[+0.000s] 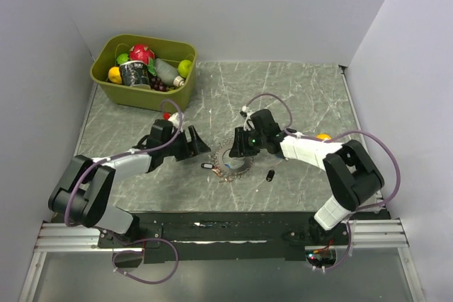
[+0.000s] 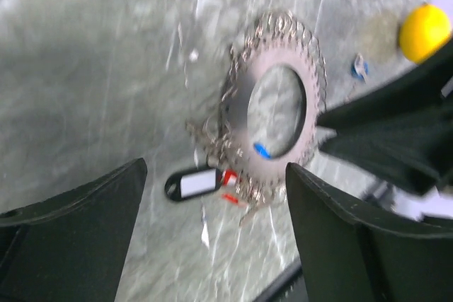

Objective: Put the keys on the keyring

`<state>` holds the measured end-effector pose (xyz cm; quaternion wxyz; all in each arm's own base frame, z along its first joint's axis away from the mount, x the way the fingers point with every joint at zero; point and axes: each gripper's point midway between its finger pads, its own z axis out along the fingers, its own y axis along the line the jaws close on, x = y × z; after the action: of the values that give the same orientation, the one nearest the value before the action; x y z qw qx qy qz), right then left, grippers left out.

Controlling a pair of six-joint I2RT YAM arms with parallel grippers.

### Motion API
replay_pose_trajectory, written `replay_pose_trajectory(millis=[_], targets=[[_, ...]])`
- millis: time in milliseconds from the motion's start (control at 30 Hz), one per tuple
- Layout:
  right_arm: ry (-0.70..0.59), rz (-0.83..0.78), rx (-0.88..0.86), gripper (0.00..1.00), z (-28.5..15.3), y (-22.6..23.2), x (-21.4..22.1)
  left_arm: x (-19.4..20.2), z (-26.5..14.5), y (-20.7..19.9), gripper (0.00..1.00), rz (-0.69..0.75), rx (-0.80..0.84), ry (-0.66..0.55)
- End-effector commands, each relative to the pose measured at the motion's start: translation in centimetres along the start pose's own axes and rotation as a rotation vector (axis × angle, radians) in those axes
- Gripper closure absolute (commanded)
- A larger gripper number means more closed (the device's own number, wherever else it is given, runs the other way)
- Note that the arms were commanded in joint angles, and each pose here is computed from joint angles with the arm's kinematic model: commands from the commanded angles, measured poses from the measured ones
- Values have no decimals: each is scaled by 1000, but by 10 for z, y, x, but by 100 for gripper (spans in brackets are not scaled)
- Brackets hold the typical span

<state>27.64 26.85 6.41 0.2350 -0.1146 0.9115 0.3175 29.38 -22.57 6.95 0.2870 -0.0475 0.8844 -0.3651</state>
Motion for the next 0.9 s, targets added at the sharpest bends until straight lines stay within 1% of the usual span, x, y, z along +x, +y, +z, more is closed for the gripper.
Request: replay_pose_trajectory(millis=[0, 67, 133, 200, 333, 400, 433, 467, 533, 567, 733, 867], targets=[[-39, -41, -93, 59, 7, 22, -25, -3, -11, -26, 16, -27, 233, -6], [-36, -39, -102, 60, 10, 24, -27, -3, -13, -24, 18, -57, 261, -2], [-36, -38, -111, 62, 12, 26, -30, -8, -13, -25, 19, -46, 282, -22], [-32, -33, -114, 62, 13, 26, -30, -8, -9, -21, 21, -42, 266, -24], [-25, -27, -126, 63, 14, 29, -29, -11, 4, -8, 39, -1, 214, -19], [-20, -24, -126, 64, 13, 28, -27, -17, 9, -5, 42, 19, 192, -31], [-20, -27, -126, 64, 13, 28, -25, -13, 14, 3, 45, 26, 165, -10], [-23, -25, -124, 64, 11, 27, -25, -19, 16, 1, 47, 41, 165, -14], [-20, -27, -119, 64, 11, 26, -24, -16, 21, 6, 49, 57, 138, 11], [-18, -28, -119, 64, 10, 26, -23, -21, 22, 4, 49, 70, 138, 5], [-17, -24, -109, 64, 9, 23, -20, -18, 36, 9, 52, 97, 108, 36], [-21, -22, -109, 64, 7, 23, -19, -12, 46, 2, 53, 122, 129, 59]])
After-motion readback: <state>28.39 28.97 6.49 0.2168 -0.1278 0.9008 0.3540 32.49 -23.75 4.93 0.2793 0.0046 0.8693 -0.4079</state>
